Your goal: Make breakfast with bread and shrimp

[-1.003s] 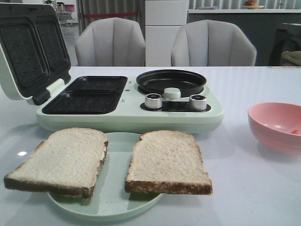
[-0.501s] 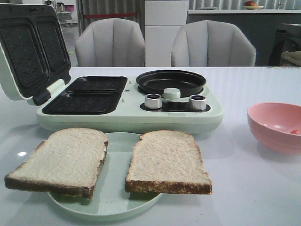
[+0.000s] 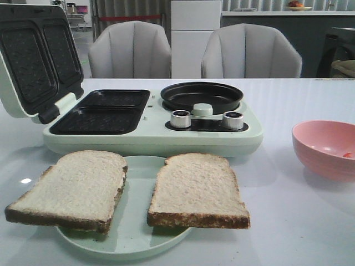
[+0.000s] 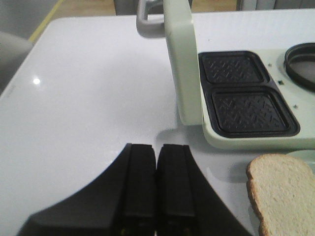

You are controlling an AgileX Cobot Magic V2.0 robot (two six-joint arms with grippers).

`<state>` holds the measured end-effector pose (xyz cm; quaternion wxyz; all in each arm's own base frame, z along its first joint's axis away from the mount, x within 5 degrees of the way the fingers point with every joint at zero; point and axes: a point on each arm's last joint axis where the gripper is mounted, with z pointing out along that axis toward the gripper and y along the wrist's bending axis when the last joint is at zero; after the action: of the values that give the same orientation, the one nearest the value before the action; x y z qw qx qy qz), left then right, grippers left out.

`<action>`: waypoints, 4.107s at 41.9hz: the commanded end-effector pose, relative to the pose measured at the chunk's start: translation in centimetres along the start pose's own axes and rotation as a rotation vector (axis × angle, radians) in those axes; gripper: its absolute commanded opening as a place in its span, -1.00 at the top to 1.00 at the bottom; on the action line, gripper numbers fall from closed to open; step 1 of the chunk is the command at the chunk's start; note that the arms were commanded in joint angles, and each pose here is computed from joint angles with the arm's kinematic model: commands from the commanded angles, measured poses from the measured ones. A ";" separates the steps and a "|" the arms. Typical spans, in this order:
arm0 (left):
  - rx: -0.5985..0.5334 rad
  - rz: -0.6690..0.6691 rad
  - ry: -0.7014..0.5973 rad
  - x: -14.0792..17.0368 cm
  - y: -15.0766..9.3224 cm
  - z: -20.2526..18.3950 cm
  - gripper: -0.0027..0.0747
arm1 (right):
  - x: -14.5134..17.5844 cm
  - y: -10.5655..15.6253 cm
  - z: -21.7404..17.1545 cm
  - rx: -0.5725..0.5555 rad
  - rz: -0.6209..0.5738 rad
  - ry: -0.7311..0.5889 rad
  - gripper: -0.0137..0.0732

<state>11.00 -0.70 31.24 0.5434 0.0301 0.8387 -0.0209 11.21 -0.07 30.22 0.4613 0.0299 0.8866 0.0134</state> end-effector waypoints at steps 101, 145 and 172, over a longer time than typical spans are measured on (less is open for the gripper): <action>0.100 1.381 0.136 11.6 -15.2 12.5 -0.14 | -1.1 0.0 2.8 0.004 -0.002 0.057 -0.61; -0.132 1.246 -0.147 -0.1 -13.7 13.3 0.67 | -1.1 0.0 2.8 0.004 -0.002 0.057 -0.61; -0.207 1.194 -0.079 -8.4 -13.1 29.2 0.67 | -1.1 0.0 2.8 0.004 -0.002 0.057 -0.61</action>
<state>38.71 -16.48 24.11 0.4613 0.4685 0.6763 0.3320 13.62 -0.10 28.15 0.3937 0.0319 0.9186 0.0122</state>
